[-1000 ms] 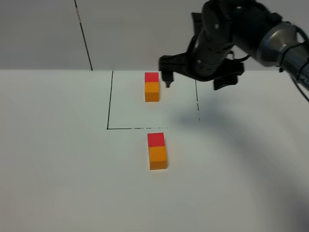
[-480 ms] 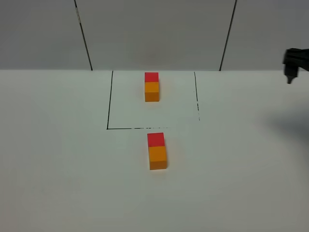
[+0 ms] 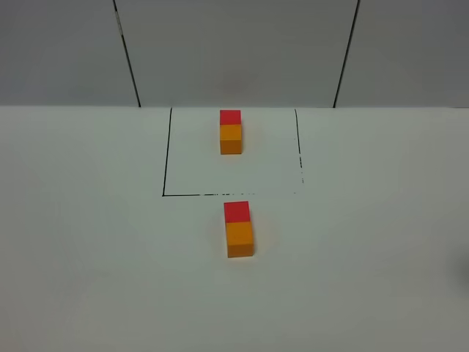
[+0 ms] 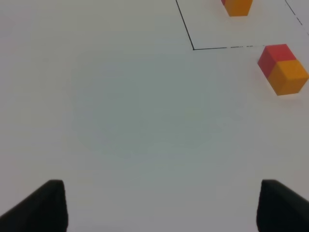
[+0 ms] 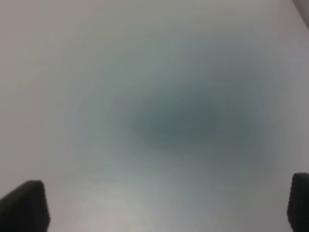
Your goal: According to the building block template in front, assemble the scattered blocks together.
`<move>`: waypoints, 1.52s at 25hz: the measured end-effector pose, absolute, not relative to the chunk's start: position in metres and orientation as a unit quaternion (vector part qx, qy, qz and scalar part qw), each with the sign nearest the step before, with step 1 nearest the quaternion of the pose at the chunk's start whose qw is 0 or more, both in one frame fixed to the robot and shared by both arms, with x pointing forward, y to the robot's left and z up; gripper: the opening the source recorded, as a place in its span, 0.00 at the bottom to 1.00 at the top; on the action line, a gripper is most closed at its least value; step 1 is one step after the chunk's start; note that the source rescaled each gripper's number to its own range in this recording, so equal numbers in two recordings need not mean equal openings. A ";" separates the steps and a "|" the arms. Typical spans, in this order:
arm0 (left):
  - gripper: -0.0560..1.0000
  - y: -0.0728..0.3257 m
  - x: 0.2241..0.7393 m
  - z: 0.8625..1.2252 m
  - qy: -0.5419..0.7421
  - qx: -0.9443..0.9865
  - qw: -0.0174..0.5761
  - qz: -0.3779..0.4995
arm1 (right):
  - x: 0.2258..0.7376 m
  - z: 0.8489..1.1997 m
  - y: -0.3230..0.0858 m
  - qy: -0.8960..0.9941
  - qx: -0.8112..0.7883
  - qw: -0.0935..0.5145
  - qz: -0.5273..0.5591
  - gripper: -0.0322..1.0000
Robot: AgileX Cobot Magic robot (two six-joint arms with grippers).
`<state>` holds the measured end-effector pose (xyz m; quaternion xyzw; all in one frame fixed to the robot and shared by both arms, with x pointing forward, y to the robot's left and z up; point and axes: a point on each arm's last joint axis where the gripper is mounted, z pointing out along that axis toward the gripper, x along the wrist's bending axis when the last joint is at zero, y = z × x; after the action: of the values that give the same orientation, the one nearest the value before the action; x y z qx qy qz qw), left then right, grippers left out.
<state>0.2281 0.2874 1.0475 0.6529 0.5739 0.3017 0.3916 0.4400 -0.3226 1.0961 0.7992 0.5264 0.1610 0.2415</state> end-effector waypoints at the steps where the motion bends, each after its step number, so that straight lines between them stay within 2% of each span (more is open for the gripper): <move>1: 0.69 0.287 0.228 1.047 0.574 0.653 0.392 0.302 | 0.428 1.094 -0.322 0.525 0.799 0.243 0.162 1.00; 10: 0.69 0.287 0.228 1.047 0.574 0.653 0.392 0.302 | 0.320 1.090 -0.320 0.521 0.764 0.305 0.226 1.00; 20: 0.69 0.287 0.228 1.047 0.574 0.653 0.392 0.302 | 0.249 1.076 -0.320 0.531 0.689 0.386 0.306 1.00; 26: 0.69 0.287 0.228 1.047 0.574 0.653 0.392 0.302 | 0.233 1.053 -0.316 0.534 0.667 0.390 0.343 1.00; 38: 0.69 0.287 0.228 1.047 0.574 0.653 0.392 0.302 | 0.231 1.053 -0.314 0.538 0.659 0.394 0.347 0.99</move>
<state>0.2281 0.2874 1.0475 0.6529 0.5739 0.3017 0.3916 0.2311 -0.3136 1.0531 0.6594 0.5379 0.3469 0.3943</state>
